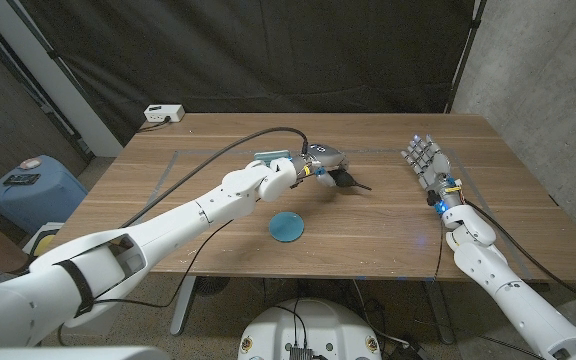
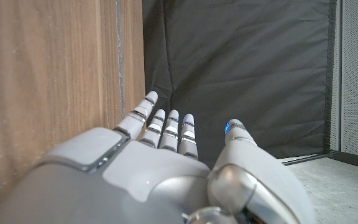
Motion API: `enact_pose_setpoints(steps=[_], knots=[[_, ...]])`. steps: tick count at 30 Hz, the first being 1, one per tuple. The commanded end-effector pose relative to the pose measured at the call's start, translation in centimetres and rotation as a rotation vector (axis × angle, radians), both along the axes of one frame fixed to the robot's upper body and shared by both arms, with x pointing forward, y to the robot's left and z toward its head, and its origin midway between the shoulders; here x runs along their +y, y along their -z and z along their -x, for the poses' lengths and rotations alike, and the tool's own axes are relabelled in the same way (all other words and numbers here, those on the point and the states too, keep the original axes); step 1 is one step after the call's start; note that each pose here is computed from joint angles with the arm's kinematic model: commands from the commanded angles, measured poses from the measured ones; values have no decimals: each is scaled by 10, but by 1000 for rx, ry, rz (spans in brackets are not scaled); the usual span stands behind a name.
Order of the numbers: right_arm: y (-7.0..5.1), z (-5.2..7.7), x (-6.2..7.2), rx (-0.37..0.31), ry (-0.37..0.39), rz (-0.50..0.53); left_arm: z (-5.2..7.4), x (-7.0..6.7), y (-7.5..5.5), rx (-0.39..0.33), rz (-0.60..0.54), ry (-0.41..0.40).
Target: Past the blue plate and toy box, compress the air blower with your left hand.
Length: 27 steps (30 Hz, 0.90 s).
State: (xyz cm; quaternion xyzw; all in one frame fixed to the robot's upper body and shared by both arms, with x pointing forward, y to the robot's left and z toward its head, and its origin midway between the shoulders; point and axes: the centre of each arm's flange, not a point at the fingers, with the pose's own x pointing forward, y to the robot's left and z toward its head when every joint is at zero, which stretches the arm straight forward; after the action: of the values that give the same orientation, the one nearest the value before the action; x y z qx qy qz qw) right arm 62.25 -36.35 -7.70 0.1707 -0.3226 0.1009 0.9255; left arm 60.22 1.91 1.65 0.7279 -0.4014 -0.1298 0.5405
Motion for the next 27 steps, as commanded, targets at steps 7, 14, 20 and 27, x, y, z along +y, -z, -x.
enact_pose_setpoints(steps=[7, 14, 20, 27], knots=[[-10, -2, 7, 9, -10, 40, -2, 5, -7, 47, 118, -15], [-14, -3, 10, 5, -16, 50, -1, 7, -12, 76, 163, -22], [-17, -3, 10, 2, -14, 63, 0, 8, -15, 97, 206, -24], [-19, -1, 10, 2, -13, 76, 3, 8, -17, 115, 265, -14]])
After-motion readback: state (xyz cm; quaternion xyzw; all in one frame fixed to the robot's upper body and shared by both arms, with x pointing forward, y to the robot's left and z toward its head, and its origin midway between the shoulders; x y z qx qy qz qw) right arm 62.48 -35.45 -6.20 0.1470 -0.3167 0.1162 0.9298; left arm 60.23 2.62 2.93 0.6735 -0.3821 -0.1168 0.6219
